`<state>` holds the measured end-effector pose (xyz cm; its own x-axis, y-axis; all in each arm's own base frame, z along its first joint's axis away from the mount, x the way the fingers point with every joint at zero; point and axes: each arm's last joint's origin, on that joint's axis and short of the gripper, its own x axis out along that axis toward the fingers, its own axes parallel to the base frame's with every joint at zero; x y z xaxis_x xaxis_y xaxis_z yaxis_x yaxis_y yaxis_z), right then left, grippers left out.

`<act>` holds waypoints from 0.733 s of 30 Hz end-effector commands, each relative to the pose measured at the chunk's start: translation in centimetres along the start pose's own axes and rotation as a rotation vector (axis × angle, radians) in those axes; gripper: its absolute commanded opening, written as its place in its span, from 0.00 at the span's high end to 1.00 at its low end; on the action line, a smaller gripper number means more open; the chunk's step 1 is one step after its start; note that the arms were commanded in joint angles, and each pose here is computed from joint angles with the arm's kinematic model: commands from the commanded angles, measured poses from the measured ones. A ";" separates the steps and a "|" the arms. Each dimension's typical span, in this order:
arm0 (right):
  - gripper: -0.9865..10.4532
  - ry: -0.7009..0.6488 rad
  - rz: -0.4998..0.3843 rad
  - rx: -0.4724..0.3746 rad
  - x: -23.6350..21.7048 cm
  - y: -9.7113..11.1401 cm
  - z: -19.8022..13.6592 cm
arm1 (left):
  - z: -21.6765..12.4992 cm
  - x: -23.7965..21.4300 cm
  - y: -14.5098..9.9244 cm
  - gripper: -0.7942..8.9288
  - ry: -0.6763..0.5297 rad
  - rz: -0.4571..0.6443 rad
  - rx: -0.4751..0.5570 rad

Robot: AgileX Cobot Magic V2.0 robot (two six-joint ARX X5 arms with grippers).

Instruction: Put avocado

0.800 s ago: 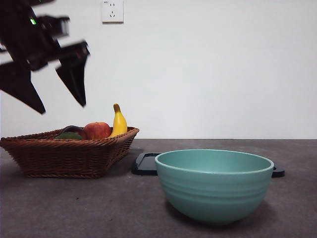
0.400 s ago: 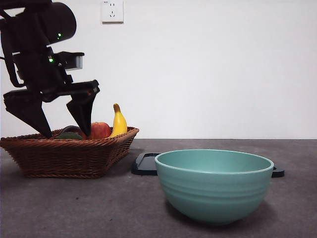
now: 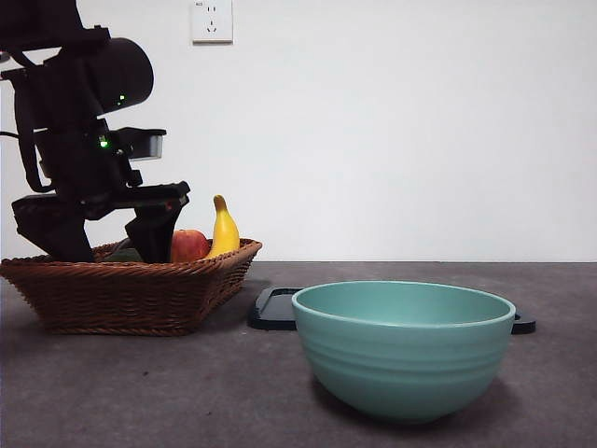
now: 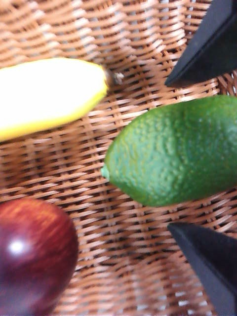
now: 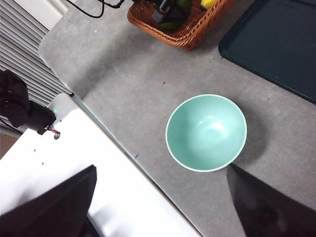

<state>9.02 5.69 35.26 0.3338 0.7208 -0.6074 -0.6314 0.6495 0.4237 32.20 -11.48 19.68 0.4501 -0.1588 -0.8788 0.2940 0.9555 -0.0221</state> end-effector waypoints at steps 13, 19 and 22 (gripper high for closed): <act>0.54 -0.014 0.006 -0.012 -0.2 0.3 0.3 | 1.0 -1.4 -0.2 0.74 -0.039 -0.003 0.013; 0.54 -0.014 0.006 -0.013 -0.2 0.3 0.3 | 2.2 -7.0 -1.3 0.74 -0.170 -0.037 0.038; 0.54 -0.014 0.006 -0.013 -0.2 0.3 0.3 | 2.2 -10.3 -2.5 0.74 -0.246 -0.104 0.073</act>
<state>9.02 5.69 35.26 0.3338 0.7208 -0.6074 -0.6314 0.6495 0.4237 28.85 -12.36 29.18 0.6014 -0.2928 -0.7433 0.3775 0.9242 -0.0586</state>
